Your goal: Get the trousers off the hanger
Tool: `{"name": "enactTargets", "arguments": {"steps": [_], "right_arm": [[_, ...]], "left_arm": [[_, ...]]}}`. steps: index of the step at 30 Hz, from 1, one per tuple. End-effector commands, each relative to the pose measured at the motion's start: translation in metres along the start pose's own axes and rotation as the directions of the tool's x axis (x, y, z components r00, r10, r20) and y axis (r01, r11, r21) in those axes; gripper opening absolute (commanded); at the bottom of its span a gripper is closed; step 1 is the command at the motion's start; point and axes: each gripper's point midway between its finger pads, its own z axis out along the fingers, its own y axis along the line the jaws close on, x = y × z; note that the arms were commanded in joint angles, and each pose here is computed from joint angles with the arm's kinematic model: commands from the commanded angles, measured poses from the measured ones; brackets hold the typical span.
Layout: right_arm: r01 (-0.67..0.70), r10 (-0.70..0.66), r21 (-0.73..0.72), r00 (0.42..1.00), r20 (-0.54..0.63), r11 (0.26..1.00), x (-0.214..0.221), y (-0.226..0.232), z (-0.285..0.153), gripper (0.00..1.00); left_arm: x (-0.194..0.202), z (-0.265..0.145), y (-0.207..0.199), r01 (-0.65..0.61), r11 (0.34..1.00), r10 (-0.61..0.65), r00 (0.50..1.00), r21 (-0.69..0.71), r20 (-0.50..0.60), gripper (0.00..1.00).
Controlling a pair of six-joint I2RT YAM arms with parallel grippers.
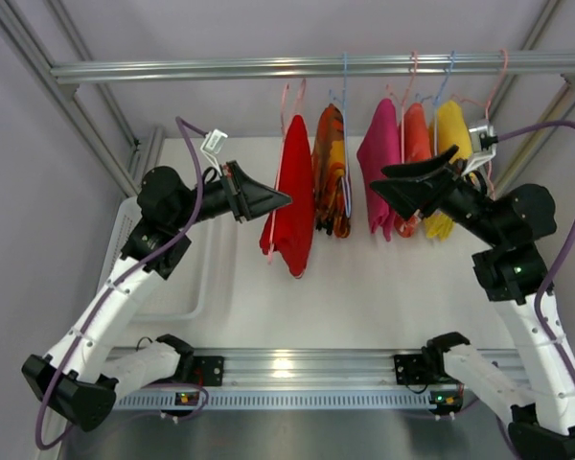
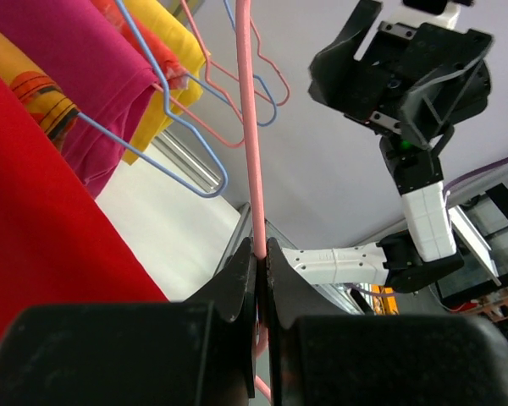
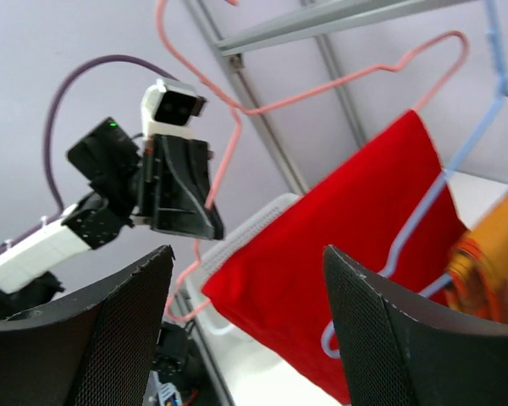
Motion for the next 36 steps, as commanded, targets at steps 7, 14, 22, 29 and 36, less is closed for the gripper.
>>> {"name": "enactTargets", "arguments": {"steps": [7, 14, 22, 29, 36], "right_arm": [[-0.023, 0.030, -0.168, 0.999, 0.044, 0.986, -0.014, 0.048, 0.065, 0.57], [-0.123, 0.121, -0.257, 0.992, -0.022, 0.959, 0.011, 0.070, 0.107, 0.64], [-0.233, 0.210, -0.293, 0.972, -0.110, 0.927, 0.039, 0.082, 0.144, 0.64], [-0.258, 0.228, -0.317, 0.965, -0.129, 0.913, 0.042, 0.092, 0.164, 0.64], [-0.295, 0.267, -0.340, 0.955, -0.130, 0.893, 0.038, 0.098, 0.178, 0.61]], "left_arm": [[-0.052, -0.015, -0.037, -0.144, 0.989, 0.137, 0.965, 0.014, 0.223, 0.00], [-0.052, -0.015, -0.040, -0.132, 0.990, 0.118, 0.965, 0.045, 0.235, 0.00], [-0.050, -0.021, -0.051, -0.150, 0.986, 0.128, 0.962, 0.074, 0.241, 0.00], [-0.047, -0.024, -0.058, -0.153, 0.984, 0.127, 0.964, 0.094, 0.235, 0.00], [-0.044, -0.025, -0.059, -0.149, 0.985, 0.125, 0.964, 0.088, 0.233, 0.00]]}}
